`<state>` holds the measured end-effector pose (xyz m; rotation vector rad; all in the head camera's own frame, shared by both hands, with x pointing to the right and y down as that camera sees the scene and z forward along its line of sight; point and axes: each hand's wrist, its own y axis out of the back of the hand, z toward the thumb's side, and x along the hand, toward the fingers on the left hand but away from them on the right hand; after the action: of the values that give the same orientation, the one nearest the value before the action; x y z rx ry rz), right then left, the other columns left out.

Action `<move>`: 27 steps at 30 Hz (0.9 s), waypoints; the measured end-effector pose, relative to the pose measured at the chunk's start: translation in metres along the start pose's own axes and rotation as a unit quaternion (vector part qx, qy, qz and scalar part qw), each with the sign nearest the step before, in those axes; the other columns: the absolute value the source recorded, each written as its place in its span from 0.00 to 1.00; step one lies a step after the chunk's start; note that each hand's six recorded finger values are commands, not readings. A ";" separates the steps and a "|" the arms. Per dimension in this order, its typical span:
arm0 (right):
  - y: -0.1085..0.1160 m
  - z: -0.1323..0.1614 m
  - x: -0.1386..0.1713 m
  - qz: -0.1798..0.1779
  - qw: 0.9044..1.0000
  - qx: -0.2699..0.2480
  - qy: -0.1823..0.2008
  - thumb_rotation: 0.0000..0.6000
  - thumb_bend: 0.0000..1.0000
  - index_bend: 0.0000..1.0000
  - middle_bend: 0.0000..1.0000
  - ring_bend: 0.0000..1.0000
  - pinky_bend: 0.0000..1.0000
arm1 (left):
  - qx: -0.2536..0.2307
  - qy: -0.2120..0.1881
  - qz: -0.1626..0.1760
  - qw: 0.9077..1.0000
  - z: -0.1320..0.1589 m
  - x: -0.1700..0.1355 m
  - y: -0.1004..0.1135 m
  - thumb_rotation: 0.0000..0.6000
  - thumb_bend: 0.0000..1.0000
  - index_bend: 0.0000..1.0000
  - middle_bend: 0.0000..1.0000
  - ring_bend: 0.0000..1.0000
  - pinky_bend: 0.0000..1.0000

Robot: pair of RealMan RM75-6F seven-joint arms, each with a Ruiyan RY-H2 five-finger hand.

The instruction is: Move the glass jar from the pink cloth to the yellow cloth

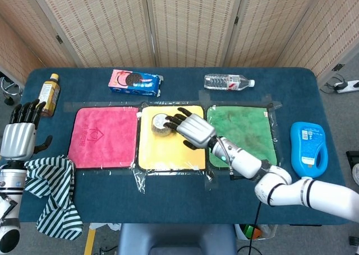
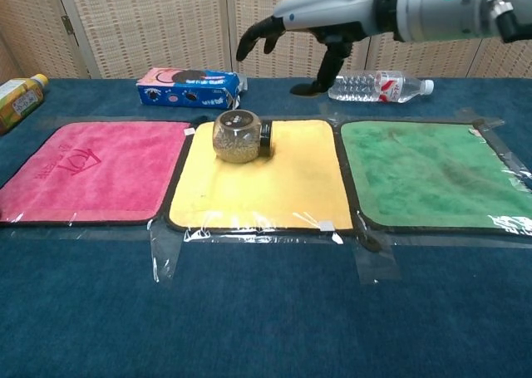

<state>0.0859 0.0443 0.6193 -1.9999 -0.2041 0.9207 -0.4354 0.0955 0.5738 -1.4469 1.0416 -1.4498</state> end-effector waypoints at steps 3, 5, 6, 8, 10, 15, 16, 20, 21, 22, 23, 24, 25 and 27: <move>-0.003 0.003 -0.022 0.007 1.000 0.011 -0.004 1.00 0.48 0.17 0.12 0.14 0.04 | -0.001 -0.001 0.001 1.000 0.000 -0.003 0.001 1.00 0.35 0.09 0.09 0.08 0.08; -0.006 0.004 -0.035 0.012 1.000 0.015 -0.008 1.00 0.48 0.17 0.13 0.14 0.04 | -0.002 0.000 0.001 1.000 -0.001 -0.005 0.001 1.00 0.35 0.09 0.09 0.08 0.08; -0.007 0.005 -0.040 0.015 1.000 0.017 -0.011 1.00 0.48 0.17 0.13 0.14 0.04 | -0.002 0.000 0.001 1.000 -0.001 -0.006 0.002 1.00 0.35 0.09 0.09 0.08 0.08; -0.010 0.005 -0.051 0.022 0.999 0.021 -0.016 1.00 0.48 0.17 0.13 0.15 0.04 | -0.002 0.001 0.000 1.000 -0.002 -0.008 0.001 1.00 0.35 0.09 0.09 0.08 0.08; -0.014 0.006 -0.062 0.028 0.999 0.024 -0.020 1.00 0.48 0.17 0.14 0.15 0.04 | -0.002 0.002 0.000 1.000 -0.003 -0.009 0.001 1.00 0.35 0.09 0.09 0.08 0.08; -0.027 0.008 -0.081 0.044 0.998 0.030 -0.029 1.00 0.49 0.17 0.14 0.15 0.04 | -0.001 0.005 -0.001 1.000 -0.006 -0.013 0.001 1.00 0.35 0.09 0.09 0.08 0.08; -0.029 0.009 -0.086 0.047 0.998 0.032 -0.031 1.00 0.49 0.17 0.15 0.15 0.04 | -0.001 0.006 -0.001 1.000 -0.007 -0.014 0.001 1.00 0.35 0.09 0.09 0.08 0.08; -0.036 0.010 -0.098 0.055 0.997 0.039 -0.036 1.00 0.49 0.18 0.15 0.15 0.04 | -0.001 0.009 -0.002 1.000 -0.009 -0.017 0.002 1.00 0.35 0.09 0.09 0.08 0.08; -0.037 0.011 -0.101 0.056 0.997 0.041 -0.037 1.00 0.49 0.18 0.15 0.15 0.04 | 0.000 0.009 -0.002 1.000 -0.010 -0.018 0.002 1.00 0.35 0.09 0.09 0.08 0.08; -0.039 0.011 -0.104 0.058 0.997 0.043 -0.039 1.00 0.49 0.19 0.15 0.15 0.04 | 0.000 0.010 -0.002 1.000 -0.011 -0.018 0.002 1.00 0.35 0.09 0.09 0.08 0.08; -0.040 0.011 -0.107 0.059 0.996 0.045 -0.040 1.00 0.50 0.19 0.15 0.15 0.04 | -0.001 0.010 -0.003 1.000 -0.011 -0.018 0.002 1.00 0.35 0.09 0.09 0.08 0.07; -0.040 0.012 -0.109 0.060 0.996 0.047 -0.041 1.00 0.50 0.19 0.15 0.15 0.04 | -0.001 0.011 -0.003 1.000 -0.012 -0.019 0.002 1.00 0.35 0.09 0.09 0.08 0.07; -0.041 0.012 -0.113 0.061 0.996 0.048 -0.042 1.00 0.51 0.19 0.15 0.15 0.04 | -0.002 0.013 -0.003 1.000 -0.013 -0.019 0.001 1.00 0.35 0.09 0.09 0.08 0.07; -0.043 0.013 -0.118 0.062 0.996 0.050 -0.044 1.00 0.51 0.20 0.15 0.15 0.04 | -0.004 0.014 -0.003 1.000 -0.015 -0.020 0.001 1.00 0.35 0.09 0.09 0.08 0.07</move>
<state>0.0020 0.0228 0.7110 -1.8983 -0.0805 1.0782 -0.4499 0.1143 0.5661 -1.4406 1.0617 -1.4763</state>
